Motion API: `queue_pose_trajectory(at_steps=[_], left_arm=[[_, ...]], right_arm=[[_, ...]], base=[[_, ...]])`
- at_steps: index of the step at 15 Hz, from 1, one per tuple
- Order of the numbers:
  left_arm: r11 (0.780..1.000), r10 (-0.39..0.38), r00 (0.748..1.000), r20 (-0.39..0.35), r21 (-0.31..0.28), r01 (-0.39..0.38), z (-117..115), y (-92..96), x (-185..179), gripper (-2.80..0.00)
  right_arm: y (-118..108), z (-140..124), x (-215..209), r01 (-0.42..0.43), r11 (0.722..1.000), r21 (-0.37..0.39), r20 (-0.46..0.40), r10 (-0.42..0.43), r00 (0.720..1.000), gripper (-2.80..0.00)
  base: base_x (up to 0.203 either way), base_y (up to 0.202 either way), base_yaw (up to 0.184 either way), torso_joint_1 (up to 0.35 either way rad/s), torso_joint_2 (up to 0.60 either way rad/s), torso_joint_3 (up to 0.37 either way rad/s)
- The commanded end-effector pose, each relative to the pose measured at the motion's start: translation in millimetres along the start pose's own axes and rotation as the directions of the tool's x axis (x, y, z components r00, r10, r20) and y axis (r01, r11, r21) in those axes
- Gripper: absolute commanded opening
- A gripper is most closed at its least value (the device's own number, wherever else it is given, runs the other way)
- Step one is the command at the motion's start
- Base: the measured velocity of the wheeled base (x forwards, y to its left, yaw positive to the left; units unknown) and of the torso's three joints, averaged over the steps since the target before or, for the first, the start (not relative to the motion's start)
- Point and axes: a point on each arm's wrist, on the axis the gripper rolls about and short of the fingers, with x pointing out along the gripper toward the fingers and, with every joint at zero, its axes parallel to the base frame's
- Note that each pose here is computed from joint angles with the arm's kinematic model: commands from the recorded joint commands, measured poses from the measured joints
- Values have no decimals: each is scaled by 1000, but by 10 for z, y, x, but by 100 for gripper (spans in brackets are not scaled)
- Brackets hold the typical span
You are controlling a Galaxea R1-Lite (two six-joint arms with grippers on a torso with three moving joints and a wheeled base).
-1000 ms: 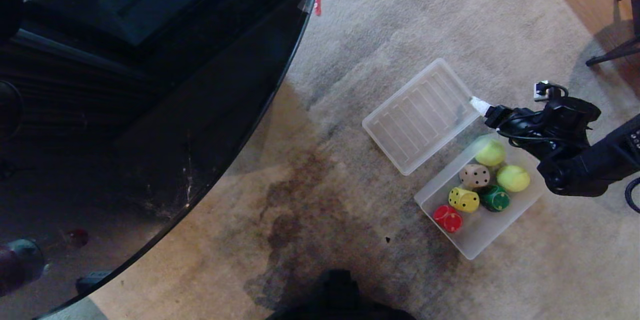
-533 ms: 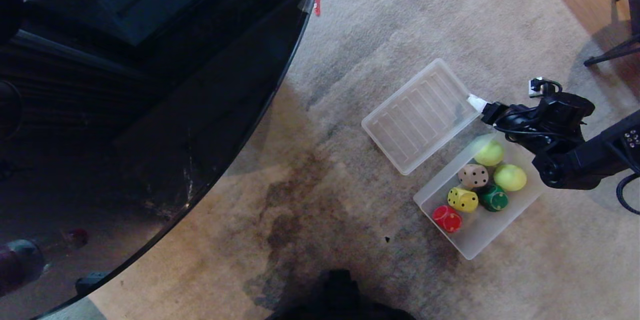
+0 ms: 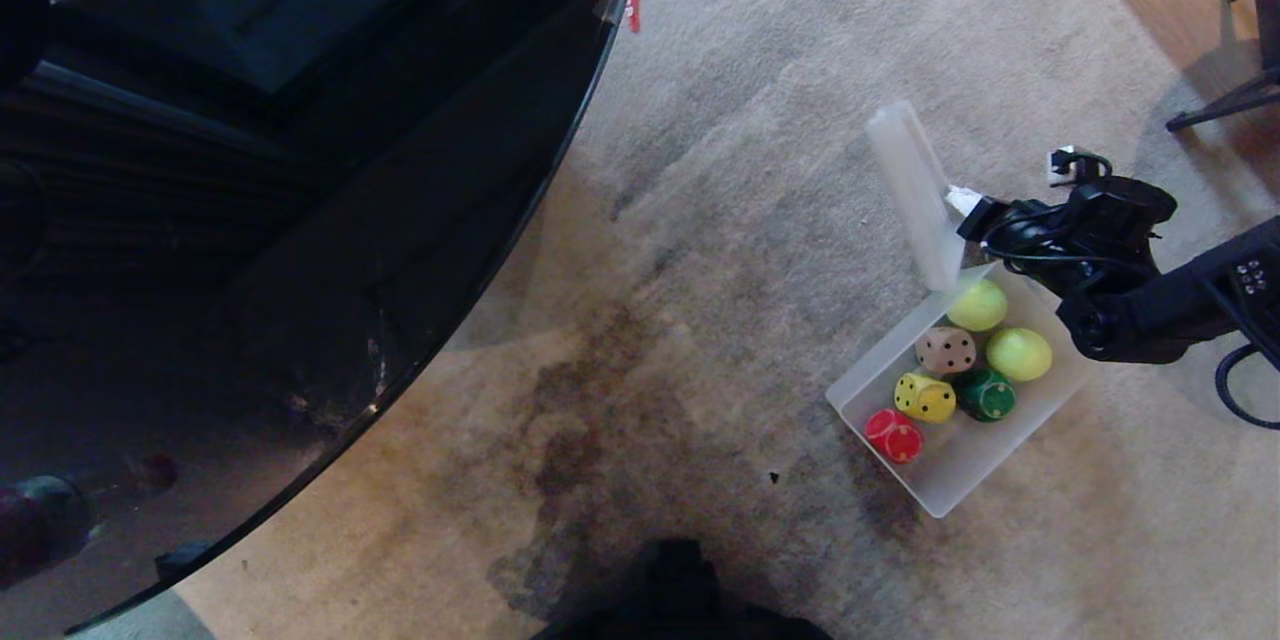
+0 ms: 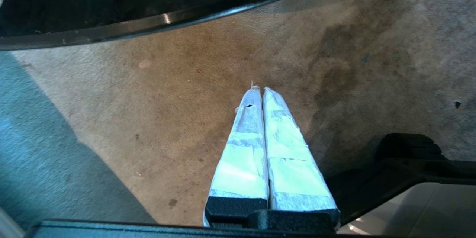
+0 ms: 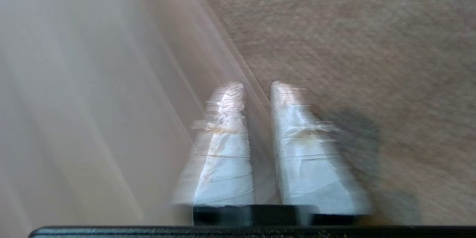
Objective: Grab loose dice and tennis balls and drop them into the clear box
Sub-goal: Close the lid
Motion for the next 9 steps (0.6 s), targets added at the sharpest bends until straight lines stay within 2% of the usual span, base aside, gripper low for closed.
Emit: queue_pose_trajectory(at_steps=[1, 6, 9], left_arm=[[1000, 0, 1000, 0, 0, 0, 0, 0, 0, -280], [1000, 0, 1000, 0, 0, 0, 0, 0, 0, -280], [1000, 0, 1000, 0, 0, 0, 0, 0, 0, -280]], right_arm=[[2, 51, -31, 7, 1000, 3, -3, -7, 1000, -280], [202, 478, -269, 27, 1000, 11, -37, -27, 999, -280], [299, 638, -515, 51, 999, 14, -85, -50, 995, -280]], base=[[0, 0, 0, 0, 0, 0], [0, 0, 0, 0, 0, 0], [0, 0, 0, 0, 0, 0]])
